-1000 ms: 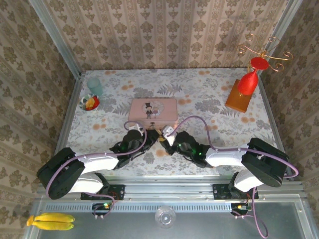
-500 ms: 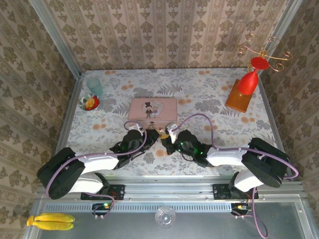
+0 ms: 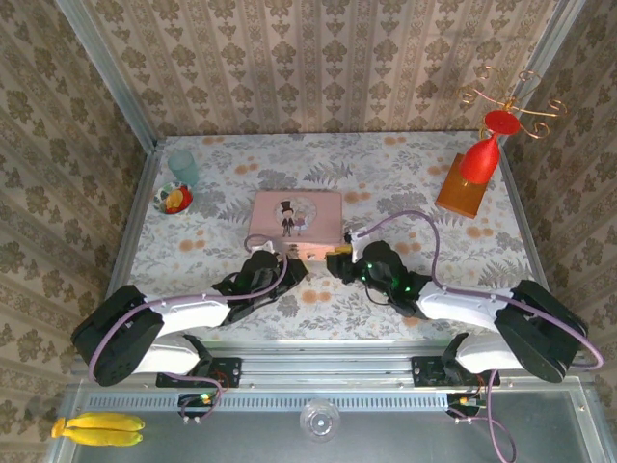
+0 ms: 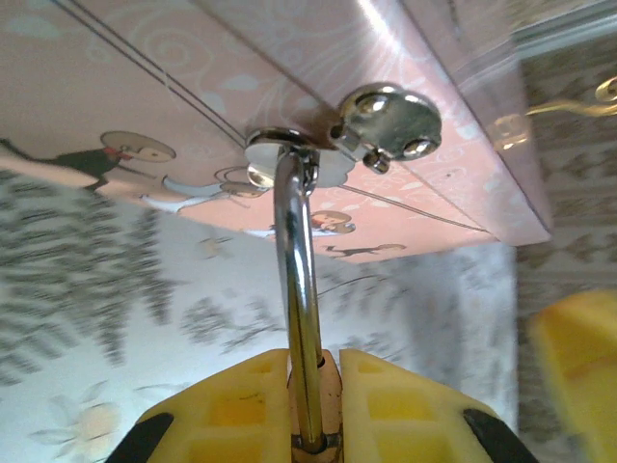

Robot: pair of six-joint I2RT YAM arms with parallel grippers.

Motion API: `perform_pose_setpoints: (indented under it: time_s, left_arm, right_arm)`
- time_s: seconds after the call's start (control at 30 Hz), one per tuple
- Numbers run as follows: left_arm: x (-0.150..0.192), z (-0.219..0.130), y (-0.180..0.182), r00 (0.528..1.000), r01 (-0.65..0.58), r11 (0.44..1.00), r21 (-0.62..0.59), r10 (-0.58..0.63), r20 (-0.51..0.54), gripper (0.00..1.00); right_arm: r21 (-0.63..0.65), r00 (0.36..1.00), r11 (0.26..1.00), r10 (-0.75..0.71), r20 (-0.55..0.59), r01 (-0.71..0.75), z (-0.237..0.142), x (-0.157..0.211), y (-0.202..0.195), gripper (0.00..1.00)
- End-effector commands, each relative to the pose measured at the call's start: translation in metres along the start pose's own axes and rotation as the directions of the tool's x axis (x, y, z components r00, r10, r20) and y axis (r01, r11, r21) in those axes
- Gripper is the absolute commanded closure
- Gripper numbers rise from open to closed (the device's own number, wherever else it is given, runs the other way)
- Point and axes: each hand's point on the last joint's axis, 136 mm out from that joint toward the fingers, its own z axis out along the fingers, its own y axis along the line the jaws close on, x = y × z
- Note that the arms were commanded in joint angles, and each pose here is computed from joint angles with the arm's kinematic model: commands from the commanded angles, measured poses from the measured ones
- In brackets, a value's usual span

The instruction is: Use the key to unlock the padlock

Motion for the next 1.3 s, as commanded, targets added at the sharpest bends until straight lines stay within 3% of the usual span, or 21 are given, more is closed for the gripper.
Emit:
perform_pose_setpoints:
  time_s: [0.0, 0.3, 0.63, 0.97, 1.27]
  left_arm:
    - [-0.007, -0.003, 0.000, 0.990, -0.140, 0.990, -0.035, 0.140, 0.005, 1.00]
    - [0.000, -0.004, 0.008, 0.913, -0.404, 0.900, -0.162, 0.386, -0.133, 1.00]
    - [0.000, -0.005, 0.035, 0.861, -0.507, 0.797, -0.329, 0.453, -0.229, 0.99]
    - [-0.001, -0.003, 0.056, 0.857, -0.515, 0.771, -0.375, 0.459, -0.233, 0.94]
    - [-0.008, -0.007, 0.050, 0.871, -0.491, 0.802, -0.342, 0.454, -0.185, 0.78]
  right_arm:
    - [0.048, 0.999, 0.997, 0.053, -0.001, -0.053, -0.010, 0.005, -0.012, 0.62]
    - [0.092, 0.993, 0.988, 0.119, 0.025, -0.121, -0.021, 0.006, -0.028, 0.60]
    - [0.088, 0.987, 0.983, 0.161, 0.023, -0.162, -0.017, 0.011, -0.028, 0.60]
    - [0.060, 0.982, 0.981, 0.184, 0.031, -0.186, -0.021, 0.003, -0.022, 0.60]
    - [0.015, 0.979, 0.979, 0.202, 0.024, -0.202, -0.026, -0.004, -0.009, 0.60]
